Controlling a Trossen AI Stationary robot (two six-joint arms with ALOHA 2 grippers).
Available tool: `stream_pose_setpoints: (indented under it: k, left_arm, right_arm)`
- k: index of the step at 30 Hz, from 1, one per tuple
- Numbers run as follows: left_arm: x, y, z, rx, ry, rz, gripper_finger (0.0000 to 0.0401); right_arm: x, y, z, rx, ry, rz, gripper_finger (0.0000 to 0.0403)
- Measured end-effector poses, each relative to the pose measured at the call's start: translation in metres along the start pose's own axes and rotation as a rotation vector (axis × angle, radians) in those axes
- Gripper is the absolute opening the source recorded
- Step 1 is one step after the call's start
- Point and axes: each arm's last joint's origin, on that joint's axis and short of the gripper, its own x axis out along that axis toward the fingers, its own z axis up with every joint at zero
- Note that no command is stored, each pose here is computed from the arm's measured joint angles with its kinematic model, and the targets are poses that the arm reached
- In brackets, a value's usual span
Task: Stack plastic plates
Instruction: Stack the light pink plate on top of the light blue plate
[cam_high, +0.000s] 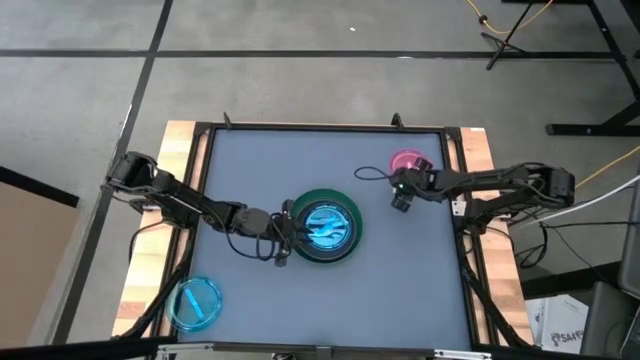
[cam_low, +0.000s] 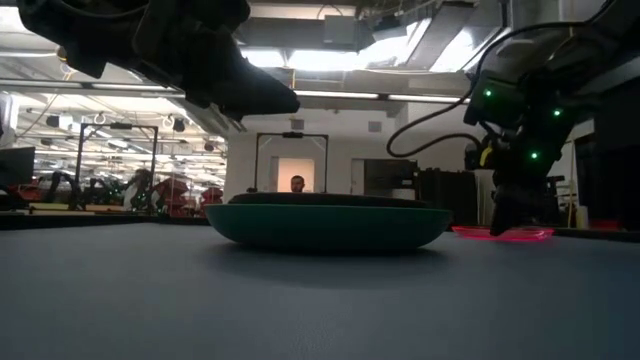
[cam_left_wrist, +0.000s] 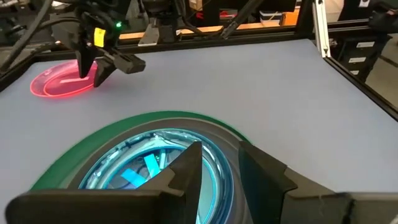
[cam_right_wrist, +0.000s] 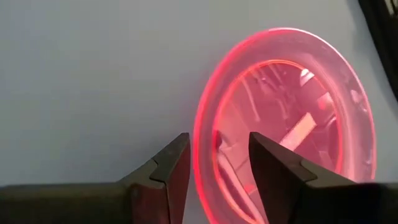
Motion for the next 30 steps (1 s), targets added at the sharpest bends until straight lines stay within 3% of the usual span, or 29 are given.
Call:
stream_pose_setpoints:
  k: [6,18,30]
  left_arm:
    - [0.000,0.000,0.000,-0.001,0.000,0.000,0.0099]
    - [0.000,0.000,0.001,-0.003,-0.009,0.000,0.0099]
    - [0.000,-0.001,0.001,-0.002,-0.008,-0.003,0.0099]
  right_arm:
    - [0.004,-0.008,0.001,0.029,0.005,-0.012,0.0159]
    - [0.011,-0.006,0.003,-0.038,0.005,-0.040,0.0149]
    - [0.022,-0.003,0.002,-0.078,0.043,-0.088,0.0007]
